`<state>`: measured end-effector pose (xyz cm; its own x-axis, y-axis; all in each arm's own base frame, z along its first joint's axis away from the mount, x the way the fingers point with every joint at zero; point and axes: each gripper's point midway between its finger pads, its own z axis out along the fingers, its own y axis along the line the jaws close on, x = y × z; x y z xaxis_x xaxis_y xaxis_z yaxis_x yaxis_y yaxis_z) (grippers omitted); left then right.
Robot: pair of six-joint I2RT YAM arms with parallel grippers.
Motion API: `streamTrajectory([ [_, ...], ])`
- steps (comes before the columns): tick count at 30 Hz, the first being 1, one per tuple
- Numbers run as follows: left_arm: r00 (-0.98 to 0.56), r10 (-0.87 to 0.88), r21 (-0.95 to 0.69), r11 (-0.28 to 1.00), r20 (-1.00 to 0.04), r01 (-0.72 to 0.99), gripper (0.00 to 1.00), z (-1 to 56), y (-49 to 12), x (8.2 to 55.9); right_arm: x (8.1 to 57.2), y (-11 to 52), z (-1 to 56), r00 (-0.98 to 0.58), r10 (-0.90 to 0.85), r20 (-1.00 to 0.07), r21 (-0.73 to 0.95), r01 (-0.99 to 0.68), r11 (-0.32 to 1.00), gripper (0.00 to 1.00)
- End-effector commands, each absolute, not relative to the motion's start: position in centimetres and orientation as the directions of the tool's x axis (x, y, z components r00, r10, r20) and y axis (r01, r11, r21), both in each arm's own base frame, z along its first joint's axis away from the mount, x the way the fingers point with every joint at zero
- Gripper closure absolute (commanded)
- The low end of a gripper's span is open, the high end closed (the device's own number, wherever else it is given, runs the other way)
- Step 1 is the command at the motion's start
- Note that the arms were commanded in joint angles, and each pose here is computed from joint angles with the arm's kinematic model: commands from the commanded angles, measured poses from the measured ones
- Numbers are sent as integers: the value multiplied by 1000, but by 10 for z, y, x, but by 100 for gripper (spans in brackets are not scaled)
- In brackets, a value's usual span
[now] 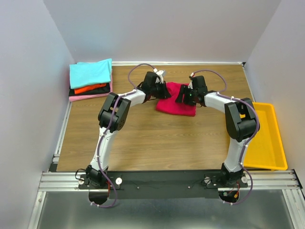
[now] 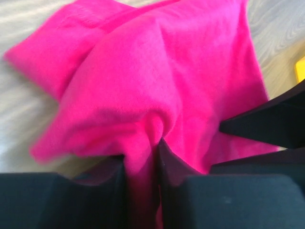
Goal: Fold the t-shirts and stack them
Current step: Neatly place the folded tshirt to the corner
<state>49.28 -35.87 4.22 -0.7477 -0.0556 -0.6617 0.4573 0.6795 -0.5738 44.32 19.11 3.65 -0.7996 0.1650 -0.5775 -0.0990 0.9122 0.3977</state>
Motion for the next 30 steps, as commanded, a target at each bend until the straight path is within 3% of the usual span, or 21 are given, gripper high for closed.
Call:
streamTrajectory([
  [1,-794,2,-590,668,-607,453,100,20,-372,469,396,189,-8,-905,118,-408,389,-55,920,28],
  [8,-741,-9,-526,709,-672,469,100,46,-350,481,397,188,7,-891,119,-438,391,-70,918,27],
  [14,-663,31,-375,805,-748,460,100,80,-312,502,408,190,51,-840,123,-529,396,-116,911,25],
  [21,-648,161,-191,879,-745,438,100,91,-260,516,422,177,111,-749,140,-648,360,-140,922,17],
  [30,-624,181,-20,953,-760,301,100,120,-191,527,425,157,160,-669,184,-720,374,-151,915,16],
])
